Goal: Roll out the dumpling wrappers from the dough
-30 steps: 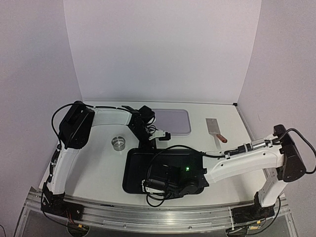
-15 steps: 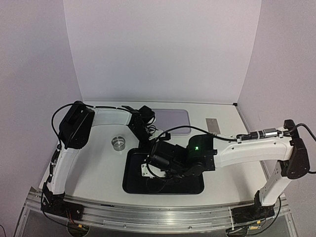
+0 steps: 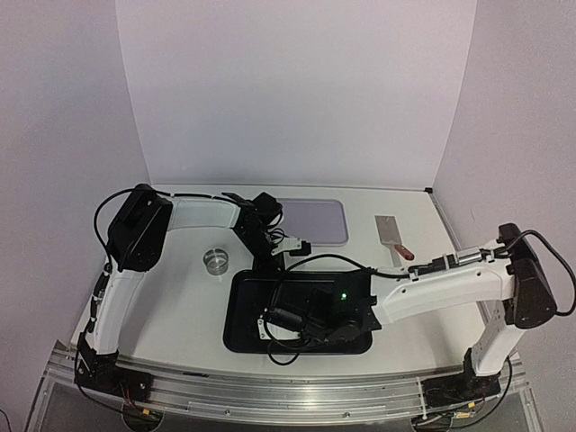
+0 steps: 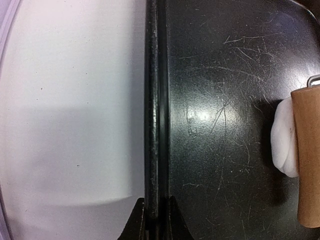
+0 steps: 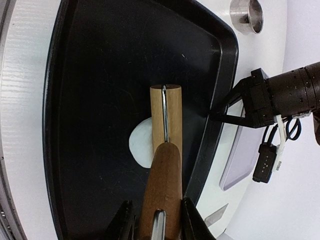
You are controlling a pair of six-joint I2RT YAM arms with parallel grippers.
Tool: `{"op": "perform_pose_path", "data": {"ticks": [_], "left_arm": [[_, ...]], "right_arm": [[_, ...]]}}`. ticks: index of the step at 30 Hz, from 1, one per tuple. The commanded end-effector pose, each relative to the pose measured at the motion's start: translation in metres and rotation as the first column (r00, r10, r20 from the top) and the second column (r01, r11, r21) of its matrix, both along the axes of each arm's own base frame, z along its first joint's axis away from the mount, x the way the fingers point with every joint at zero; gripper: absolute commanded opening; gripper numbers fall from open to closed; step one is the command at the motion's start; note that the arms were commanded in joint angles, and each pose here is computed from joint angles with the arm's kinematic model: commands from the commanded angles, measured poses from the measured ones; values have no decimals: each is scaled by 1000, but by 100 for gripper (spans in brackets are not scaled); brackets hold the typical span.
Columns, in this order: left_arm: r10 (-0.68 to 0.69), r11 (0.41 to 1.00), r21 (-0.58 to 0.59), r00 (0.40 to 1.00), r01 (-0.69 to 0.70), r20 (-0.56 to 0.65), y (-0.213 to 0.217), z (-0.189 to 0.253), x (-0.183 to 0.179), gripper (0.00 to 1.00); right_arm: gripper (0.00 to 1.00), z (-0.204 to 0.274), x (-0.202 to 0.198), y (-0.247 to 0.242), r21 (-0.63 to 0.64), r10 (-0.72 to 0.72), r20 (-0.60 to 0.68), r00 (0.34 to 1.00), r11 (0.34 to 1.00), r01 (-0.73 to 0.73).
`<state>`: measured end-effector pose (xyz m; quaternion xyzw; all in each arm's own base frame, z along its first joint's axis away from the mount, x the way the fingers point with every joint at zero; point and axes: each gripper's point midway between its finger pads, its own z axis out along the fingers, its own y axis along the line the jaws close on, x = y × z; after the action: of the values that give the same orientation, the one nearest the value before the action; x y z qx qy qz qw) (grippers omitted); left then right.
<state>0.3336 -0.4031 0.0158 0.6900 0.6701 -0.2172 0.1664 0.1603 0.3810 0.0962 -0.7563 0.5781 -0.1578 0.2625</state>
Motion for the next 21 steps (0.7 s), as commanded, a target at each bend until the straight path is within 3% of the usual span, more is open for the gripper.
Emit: {"op": "perform_pose_path", "data": {"ticks": [1, 10, 21], "left_arm": [[-3, 996, 93, 989, -11, 148, 9, -26, 26, 0], [-4, 995, 96, 988, -11, 151, 10, -26, 26, 0], [7, 995, 98, 988, -22, 157, 14, -26, 31, 0]], "right_arm": [[0, -44, -58, -37, -119, -28, -226, 974, 993, 1], [0, -78, -75, -75, -207, -163, -304, 939, 973, 102], [0, -91, -104, -103, -312, -218, -321, 922, 943, 115]]}}
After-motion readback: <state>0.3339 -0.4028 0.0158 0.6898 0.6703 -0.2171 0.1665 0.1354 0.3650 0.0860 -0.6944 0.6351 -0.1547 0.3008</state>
